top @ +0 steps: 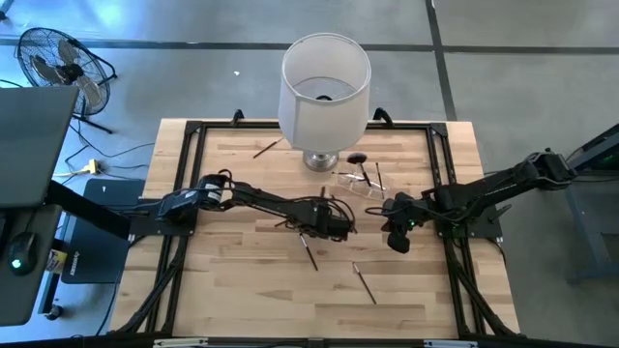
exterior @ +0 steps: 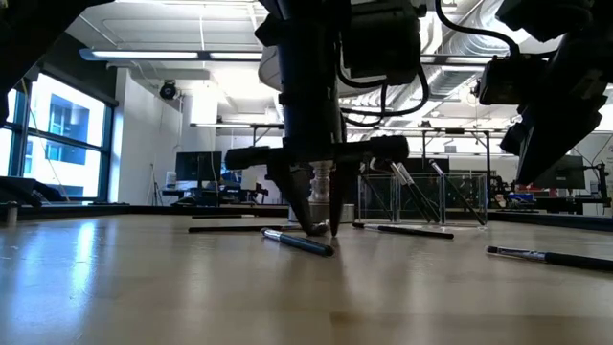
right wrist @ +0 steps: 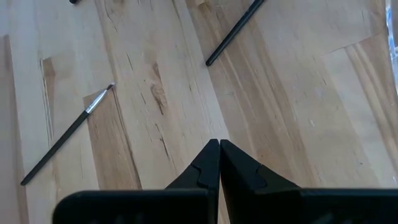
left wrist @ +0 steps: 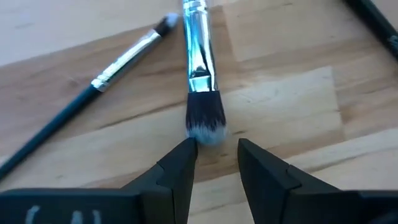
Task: Put items in baskets/containers
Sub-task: Put the foundation brush into the transparent organizer
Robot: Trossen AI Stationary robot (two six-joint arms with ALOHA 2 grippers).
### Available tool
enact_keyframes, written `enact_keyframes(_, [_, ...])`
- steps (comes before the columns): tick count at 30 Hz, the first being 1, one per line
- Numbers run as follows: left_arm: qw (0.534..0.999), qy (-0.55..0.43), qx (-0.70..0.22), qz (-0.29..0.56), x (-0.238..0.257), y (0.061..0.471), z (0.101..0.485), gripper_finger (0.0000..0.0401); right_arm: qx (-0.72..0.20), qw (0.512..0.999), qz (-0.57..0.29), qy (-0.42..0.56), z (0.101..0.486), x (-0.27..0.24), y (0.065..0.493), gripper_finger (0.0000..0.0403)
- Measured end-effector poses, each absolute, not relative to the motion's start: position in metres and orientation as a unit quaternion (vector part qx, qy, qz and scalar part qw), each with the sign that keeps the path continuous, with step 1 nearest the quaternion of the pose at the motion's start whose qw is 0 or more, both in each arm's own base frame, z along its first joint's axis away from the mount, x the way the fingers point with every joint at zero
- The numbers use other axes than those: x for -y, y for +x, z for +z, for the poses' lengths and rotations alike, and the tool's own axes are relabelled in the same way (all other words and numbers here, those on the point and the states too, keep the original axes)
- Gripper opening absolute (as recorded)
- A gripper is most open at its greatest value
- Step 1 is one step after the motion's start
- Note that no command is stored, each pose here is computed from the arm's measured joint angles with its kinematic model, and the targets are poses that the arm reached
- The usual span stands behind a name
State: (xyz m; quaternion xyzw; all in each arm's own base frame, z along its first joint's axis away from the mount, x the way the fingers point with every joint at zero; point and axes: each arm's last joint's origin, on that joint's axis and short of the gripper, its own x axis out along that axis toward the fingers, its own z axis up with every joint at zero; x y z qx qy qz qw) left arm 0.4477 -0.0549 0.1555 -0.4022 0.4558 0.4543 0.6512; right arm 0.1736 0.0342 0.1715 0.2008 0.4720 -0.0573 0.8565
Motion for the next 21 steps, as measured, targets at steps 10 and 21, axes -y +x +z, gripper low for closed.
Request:
enact_keyframes(10, [0.672,-0.337,-0.507,0.422,0.054,0.444,0.155,0.0007,-0.467,0.859,-0.055,0.203,0.172,-0.034,0.175,0.0007])
enact_keyframes(21, [0.684,-0.208,-0.626,0.312,0.067,0.432,0.156,0.0001,-0.467,0.873,-0.002,0.14,0.173,-0.036,0.176,0.0007])
